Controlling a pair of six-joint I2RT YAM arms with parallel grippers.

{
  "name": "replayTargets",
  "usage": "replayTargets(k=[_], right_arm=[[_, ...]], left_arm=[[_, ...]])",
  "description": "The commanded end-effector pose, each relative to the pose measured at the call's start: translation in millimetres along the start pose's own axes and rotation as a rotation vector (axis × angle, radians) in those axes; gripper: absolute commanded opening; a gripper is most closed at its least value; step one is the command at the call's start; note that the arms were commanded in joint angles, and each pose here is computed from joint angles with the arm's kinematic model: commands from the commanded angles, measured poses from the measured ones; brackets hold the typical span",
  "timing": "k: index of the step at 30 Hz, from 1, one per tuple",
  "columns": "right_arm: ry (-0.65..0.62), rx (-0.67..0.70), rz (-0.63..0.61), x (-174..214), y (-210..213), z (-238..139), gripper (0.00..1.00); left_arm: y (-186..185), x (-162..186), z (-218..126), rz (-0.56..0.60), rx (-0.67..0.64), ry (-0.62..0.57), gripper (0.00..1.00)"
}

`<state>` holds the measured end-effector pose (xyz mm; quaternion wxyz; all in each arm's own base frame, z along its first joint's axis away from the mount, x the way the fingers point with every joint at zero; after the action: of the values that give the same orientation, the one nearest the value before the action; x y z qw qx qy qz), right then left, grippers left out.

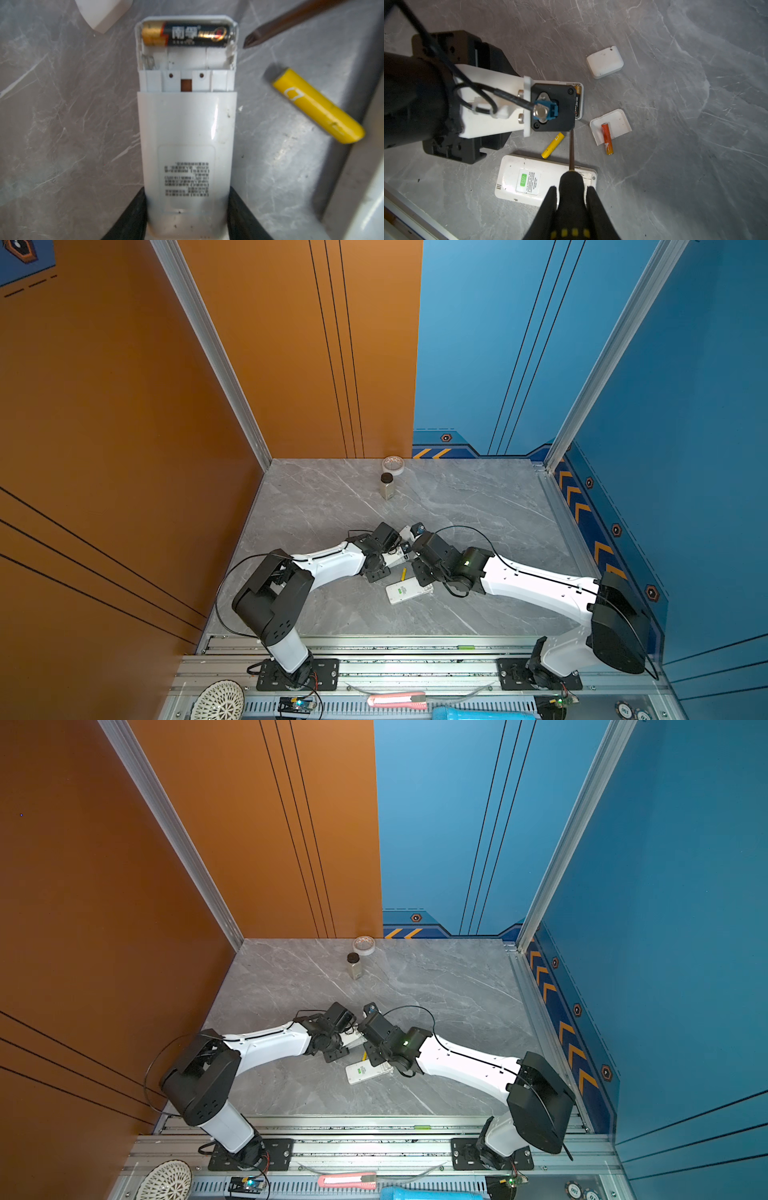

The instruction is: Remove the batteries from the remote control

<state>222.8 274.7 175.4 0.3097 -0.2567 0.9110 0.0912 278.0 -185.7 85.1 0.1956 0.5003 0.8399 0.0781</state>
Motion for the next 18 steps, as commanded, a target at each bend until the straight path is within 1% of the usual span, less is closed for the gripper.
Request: replayTargets(k=[1, 18], right_arm=[[-0.042, 0.007, 0.021, -10.4, -2.6, -6.2, 0.00], [-0.031, 0.006, 0.026, -11.6, -3.3, 0.9, 0.00]], left_arm=[[-13.7, 18.0, 13.2, 0.026, 0.080, 0.084, 0.00], [-16.2, 17.5, 13.4, 0.033, 0.098, 0.080, 0.00]])
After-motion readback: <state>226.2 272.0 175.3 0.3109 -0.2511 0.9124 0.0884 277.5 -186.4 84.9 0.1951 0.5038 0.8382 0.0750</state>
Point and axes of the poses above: each gripper's point midway between its finger pads, its own z axis out along the fingers, its own y axis along the line the jaws close on, x = y × z, the point moved 6 cm from there along -z, back along the fingers, and after that the axes turned 4 degrees about -z, right-handed, at the moved point
